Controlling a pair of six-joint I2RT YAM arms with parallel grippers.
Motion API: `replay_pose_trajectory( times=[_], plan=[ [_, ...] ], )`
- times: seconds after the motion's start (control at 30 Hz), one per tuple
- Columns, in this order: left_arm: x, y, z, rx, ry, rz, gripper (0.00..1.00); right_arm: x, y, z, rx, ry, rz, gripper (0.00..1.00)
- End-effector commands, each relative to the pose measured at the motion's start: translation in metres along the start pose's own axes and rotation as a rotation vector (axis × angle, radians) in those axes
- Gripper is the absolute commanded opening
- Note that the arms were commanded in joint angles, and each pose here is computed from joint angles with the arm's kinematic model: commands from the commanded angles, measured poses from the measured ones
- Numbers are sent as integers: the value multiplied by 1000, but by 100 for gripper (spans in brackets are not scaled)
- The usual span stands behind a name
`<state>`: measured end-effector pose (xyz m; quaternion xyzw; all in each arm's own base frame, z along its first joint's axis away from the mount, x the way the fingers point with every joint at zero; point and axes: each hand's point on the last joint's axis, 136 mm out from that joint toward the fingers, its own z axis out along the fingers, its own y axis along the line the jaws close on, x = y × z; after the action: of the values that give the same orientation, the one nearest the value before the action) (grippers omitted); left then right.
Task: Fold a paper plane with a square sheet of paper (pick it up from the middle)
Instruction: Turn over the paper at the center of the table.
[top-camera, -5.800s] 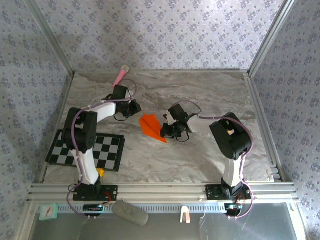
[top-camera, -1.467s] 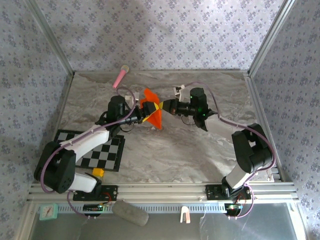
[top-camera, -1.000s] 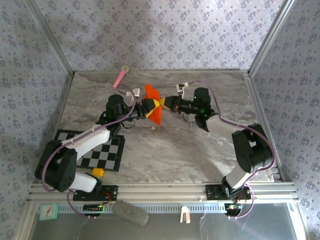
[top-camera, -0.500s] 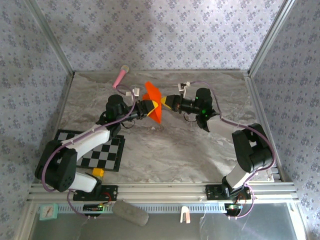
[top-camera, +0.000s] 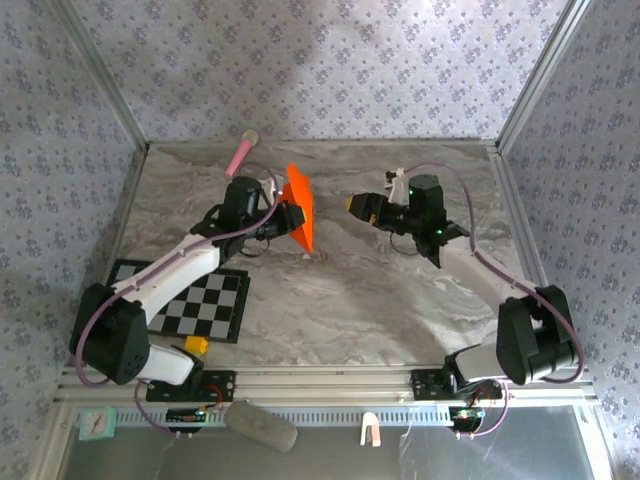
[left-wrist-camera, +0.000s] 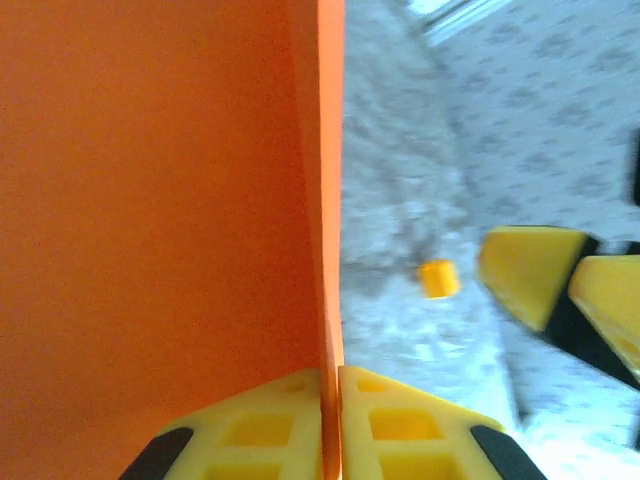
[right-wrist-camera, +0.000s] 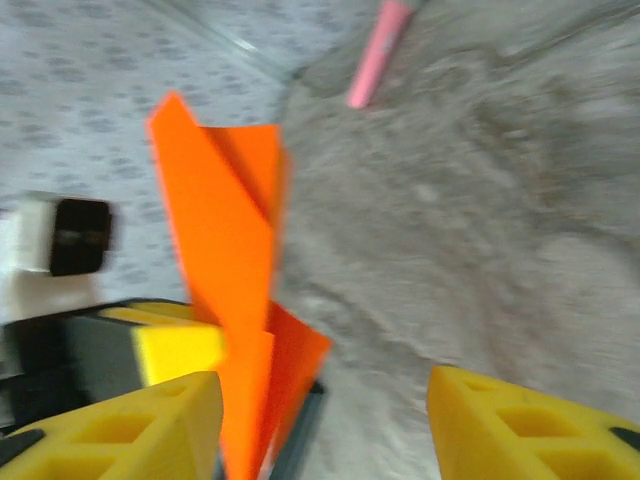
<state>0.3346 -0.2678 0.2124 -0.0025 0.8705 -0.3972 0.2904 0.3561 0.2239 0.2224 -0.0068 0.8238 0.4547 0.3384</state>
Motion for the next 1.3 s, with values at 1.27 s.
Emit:
replay_pose_trajectory(
  times=[1.27],
  plan=[
    [63,116,100,-1152,386,731,31,40,-127,-74,640,16,-3,64]
  ],
)
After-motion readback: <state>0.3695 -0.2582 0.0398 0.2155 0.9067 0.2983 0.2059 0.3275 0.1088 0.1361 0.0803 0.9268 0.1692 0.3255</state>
